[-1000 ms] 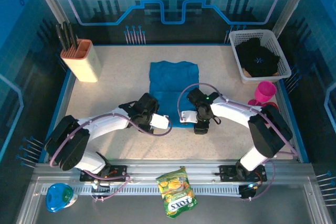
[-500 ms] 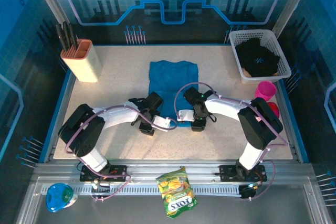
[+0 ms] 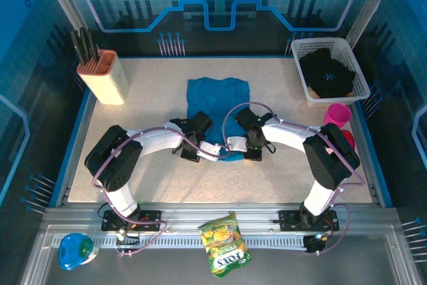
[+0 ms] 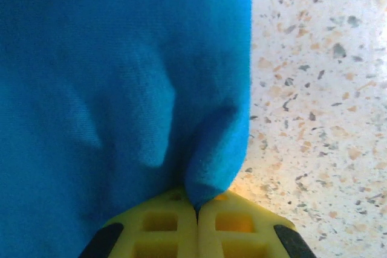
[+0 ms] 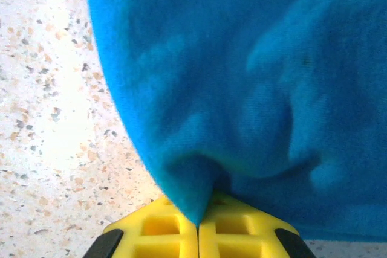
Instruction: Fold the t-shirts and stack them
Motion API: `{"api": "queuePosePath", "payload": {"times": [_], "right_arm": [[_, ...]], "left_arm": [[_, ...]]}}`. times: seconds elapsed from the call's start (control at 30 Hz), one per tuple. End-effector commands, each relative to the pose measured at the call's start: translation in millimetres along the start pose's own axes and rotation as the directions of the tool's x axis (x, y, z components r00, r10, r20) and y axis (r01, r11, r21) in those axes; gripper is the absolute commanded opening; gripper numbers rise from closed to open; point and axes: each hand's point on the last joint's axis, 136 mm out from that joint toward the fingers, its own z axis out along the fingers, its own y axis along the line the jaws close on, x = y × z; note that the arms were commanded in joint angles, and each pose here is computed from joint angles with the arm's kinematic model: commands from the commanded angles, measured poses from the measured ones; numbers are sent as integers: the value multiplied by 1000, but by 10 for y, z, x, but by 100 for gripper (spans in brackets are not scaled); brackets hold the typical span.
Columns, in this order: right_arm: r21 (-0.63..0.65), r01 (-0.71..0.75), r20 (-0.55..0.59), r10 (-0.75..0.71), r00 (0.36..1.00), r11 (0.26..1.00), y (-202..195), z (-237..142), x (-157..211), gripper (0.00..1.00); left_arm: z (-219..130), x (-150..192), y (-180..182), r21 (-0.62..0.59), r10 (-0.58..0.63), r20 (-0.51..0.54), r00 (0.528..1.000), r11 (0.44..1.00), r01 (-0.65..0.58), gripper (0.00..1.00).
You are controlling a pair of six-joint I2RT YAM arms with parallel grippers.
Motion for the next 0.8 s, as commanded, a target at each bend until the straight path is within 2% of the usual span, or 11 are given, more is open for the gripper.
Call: {"api": "queuePosePath", "payload": {"times": [0.0, 0.43, 0.77], "right_arm": [[-76, 6, 24, -4, 1000, 997, 192, -72, 15, 0], [-70, 37, 58, -32, 998, 997, 582, -644, 21, 0], [-72, 67, 84, -61, 995, 995, 1142, -1110, 100, 0]], "left_arm": [[227, 232, 61, -54, -15, -86, 996, 999, 10, 0], [-738, 39, -193, -186, 10, 35, 999, 983, -3, 0], [-1381, -112, -619, -249, 63, 44, 997, 967, -50, 0]]}}
